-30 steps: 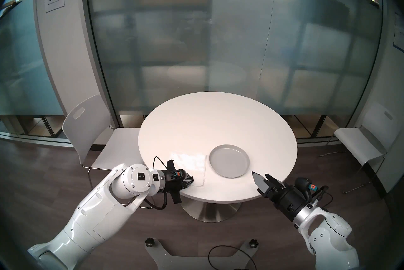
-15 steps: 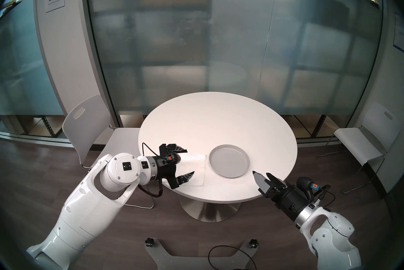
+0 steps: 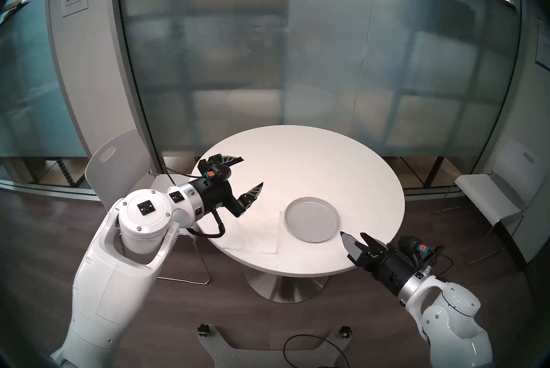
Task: Fold the napkin in half twice and place it beside the plate
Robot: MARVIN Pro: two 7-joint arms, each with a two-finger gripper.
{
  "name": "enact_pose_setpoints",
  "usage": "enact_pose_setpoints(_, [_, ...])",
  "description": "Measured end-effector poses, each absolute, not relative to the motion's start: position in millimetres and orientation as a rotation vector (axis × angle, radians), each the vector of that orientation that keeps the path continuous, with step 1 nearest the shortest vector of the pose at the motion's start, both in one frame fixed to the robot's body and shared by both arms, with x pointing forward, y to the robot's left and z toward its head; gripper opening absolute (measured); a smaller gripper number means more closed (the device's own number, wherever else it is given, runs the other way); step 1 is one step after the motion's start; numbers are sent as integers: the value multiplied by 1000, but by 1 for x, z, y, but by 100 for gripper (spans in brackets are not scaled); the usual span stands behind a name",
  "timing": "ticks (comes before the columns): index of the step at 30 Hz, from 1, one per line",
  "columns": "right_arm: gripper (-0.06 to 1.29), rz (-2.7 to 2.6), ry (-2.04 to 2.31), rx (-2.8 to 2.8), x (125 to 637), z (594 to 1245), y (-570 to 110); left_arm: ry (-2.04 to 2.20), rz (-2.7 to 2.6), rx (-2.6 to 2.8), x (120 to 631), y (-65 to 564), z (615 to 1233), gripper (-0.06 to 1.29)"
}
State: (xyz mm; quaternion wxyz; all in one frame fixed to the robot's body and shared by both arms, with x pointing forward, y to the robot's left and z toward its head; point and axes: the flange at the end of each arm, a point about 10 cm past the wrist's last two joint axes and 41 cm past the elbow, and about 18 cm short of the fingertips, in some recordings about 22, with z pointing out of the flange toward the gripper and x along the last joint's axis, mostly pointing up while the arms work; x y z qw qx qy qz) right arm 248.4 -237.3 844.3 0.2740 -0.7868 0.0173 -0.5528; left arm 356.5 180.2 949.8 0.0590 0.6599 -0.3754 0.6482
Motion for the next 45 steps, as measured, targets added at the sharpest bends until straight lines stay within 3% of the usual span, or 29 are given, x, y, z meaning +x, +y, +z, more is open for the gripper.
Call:
enact_pose_setpoints(21, [123,-1494,-75,-2278,301,816,-229,-935,2011,2045,337,180,951,119])
enact_pose_setpoints(22, [120,-1494,-80,-2280,302,815,-227,-933,2012,2046,337,180,951,119])
enact_pose_setpoints(23, [108,-1494,-87,-2284,304,814,-226,-931,2012,2047,336,180,951,119])
enact_pose_setpoints(25, [69,-1493,-102,-2291,309,811,-222,-927,2014,2049,335,180,950,119])
enact_pose_setpoints(45, [68,-1442,-184,-2420,352,778,-213,-893,2035,2074,329,189,946,119])
